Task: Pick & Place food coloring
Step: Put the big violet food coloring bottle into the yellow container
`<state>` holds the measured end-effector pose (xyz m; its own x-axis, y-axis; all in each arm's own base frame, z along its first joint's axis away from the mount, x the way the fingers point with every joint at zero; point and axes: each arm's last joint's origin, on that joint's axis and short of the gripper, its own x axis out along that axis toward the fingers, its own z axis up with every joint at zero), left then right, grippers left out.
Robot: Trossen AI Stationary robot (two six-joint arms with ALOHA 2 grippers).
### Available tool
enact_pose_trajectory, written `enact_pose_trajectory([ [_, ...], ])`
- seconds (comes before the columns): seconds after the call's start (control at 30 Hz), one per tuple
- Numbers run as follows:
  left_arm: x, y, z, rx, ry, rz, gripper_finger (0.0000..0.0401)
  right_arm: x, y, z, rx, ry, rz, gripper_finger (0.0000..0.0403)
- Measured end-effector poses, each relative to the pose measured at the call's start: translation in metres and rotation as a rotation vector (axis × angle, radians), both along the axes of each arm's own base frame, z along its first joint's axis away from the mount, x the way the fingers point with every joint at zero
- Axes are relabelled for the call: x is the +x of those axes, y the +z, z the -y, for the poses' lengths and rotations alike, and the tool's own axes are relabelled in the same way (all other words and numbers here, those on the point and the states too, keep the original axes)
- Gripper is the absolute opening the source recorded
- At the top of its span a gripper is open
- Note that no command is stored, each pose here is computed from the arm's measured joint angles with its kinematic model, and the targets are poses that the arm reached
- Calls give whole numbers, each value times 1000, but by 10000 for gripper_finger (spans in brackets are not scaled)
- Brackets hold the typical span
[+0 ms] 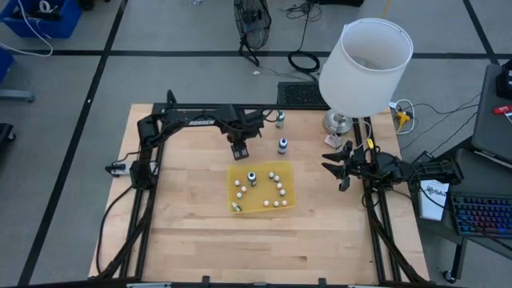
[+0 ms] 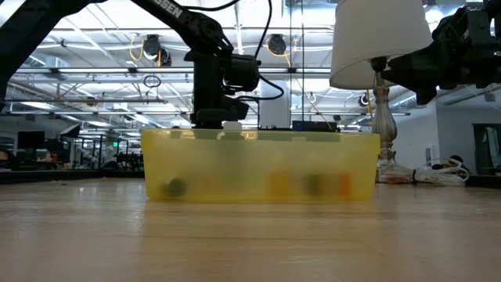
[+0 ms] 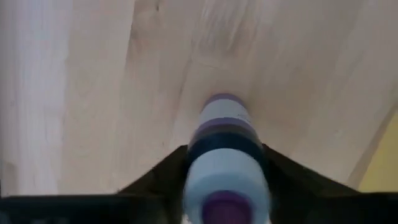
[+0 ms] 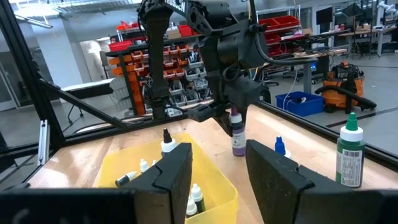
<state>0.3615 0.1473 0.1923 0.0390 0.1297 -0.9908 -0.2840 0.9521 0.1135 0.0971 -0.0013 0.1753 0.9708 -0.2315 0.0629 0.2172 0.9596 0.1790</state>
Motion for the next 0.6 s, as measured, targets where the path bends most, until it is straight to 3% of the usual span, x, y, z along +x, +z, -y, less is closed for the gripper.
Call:
enact_pose_trajectory([
  [0.07,0,-1,2,1,-20,0,134,0,0,0,0,0,0,141],
  [0.2,4,8,8,13,-45,22,134,0,0,0,0,0,-1,141],
  [0.43,0,57,35,88,-138,131,134,0,0,0,0,0,0,141],
  [0.6,-15,99,70,98,-110,236,134,0,0,0,0,0,0,141],
])
